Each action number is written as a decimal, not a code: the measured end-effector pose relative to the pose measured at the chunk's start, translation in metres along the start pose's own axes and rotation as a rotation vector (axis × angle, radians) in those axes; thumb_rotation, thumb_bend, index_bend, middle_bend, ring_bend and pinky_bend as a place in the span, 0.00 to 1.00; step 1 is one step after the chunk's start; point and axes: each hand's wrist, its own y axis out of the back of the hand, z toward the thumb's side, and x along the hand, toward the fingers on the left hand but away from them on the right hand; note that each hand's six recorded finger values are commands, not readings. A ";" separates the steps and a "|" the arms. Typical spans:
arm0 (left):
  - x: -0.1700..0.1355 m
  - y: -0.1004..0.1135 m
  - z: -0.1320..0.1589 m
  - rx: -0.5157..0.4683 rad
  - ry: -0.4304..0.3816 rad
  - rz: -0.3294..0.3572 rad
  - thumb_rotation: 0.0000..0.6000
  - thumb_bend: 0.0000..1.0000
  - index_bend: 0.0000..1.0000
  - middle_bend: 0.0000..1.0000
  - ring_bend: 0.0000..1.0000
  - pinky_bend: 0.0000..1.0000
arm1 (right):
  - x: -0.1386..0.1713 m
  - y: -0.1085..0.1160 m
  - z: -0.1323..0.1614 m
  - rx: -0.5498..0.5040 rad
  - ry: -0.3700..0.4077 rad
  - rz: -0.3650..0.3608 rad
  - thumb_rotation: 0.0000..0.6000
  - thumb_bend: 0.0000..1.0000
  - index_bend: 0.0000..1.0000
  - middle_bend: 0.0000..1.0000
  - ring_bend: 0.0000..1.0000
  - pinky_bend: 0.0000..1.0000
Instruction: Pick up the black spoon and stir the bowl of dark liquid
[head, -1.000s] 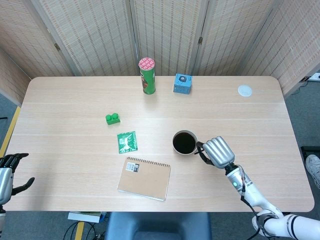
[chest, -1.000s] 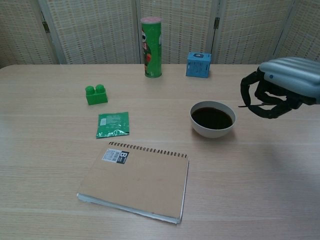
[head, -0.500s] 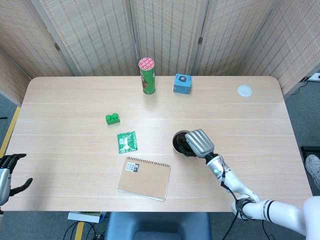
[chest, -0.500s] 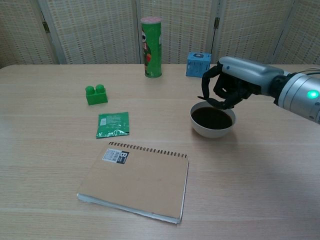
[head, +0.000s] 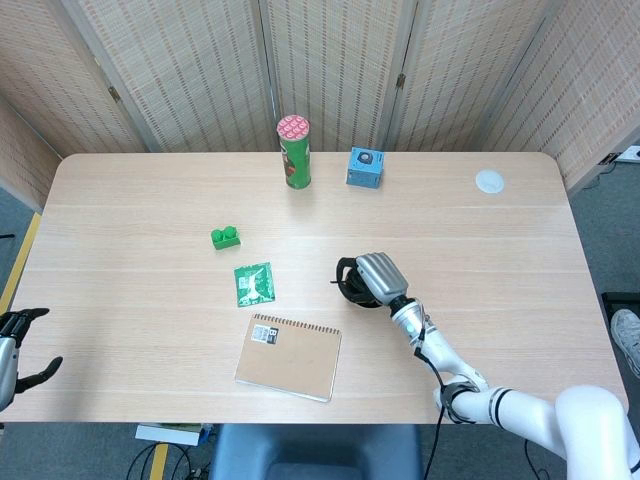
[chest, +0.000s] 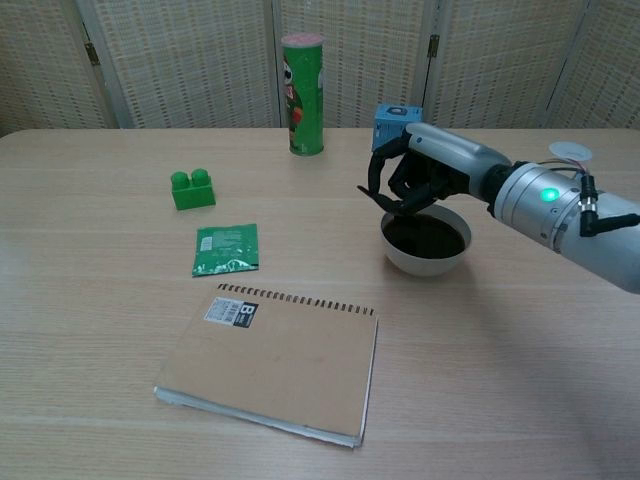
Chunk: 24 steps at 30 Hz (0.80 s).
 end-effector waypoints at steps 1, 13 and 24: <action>0.000 0.000 0.000 -0.001 0.000 0.000 1.00 0.23 0.27 0.32 0.25 0.27 | -0.001 -0.001 0.000 -0.017 0.000 -0.001 1.00 0.42 0.72 0.90 1.00 1.00; 0.000 0.000 0.002 0.000 0.000 -0.004 1.00 0.23 0.27 0.32 0.25 0.27 | -0.010 -0.017 -0.012 -0.122 -0.017 -0.025 1.00 0.42 0.73 0.91 1.00 1.00; 0.001 -0.002 0.004 -0.005 -0.003 -0.008 1.00 0.23 0.27 0.32 0.25 0.27 | 0.005 -0.027 -0.016 -0.153 -0.005 0.000 1.00 0.42 0.73 0.91 1.00 1.00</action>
